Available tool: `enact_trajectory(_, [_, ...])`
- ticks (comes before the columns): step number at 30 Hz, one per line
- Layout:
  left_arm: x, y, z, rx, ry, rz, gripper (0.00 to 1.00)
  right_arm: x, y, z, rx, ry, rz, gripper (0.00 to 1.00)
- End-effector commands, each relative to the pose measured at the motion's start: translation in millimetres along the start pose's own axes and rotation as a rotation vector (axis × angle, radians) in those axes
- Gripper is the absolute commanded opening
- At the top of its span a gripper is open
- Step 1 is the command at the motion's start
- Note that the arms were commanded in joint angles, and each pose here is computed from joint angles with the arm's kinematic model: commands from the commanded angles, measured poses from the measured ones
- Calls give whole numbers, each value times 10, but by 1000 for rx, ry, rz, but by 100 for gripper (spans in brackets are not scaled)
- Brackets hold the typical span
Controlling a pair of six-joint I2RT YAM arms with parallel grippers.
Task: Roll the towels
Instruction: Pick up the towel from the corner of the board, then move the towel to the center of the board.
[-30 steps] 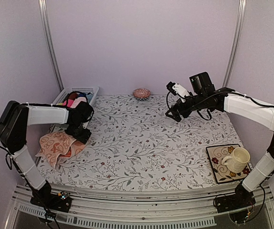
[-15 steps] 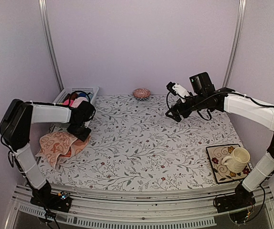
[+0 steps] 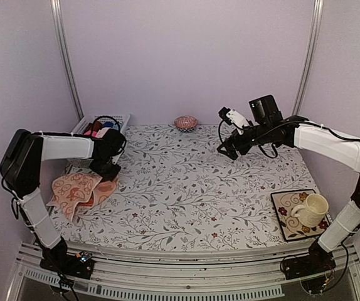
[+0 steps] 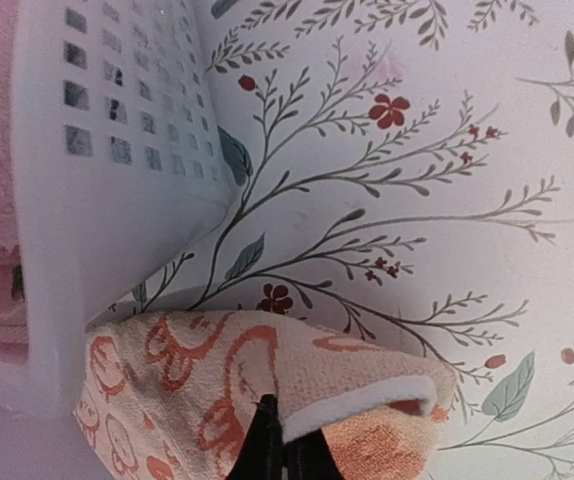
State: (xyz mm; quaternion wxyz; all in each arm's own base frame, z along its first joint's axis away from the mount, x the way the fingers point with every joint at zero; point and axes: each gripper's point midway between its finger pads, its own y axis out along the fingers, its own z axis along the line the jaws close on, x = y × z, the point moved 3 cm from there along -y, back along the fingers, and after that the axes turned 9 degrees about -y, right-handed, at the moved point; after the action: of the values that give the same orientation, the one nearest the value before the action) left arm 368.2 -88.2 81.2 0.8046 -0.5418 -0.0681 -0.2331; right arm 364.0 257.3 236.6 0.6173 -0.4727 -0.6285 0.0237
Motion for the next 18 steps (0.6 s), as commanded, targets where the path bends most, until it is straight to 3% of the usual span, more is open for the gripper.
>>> enact_trajectory(1, [107, -93, -92, -93, -8, -11, 0, 146, -163, -53, -53, -8, -89, 99])
enact_trajectory(8, [630, -903, -539, -436, -48, -153, 0, 279, -435, -344, -221, 221, -235, 99])
enact_trajectory(12, [944, -1397, -947, -576, -10, -223, 0, 324, -415, -245, -93, 240, -267, 99])
enact_trajectory(18, [1676, -2024, -1501, -733, -4, -347, 0, 560, -594, 112, 129, 149, -452, 99])
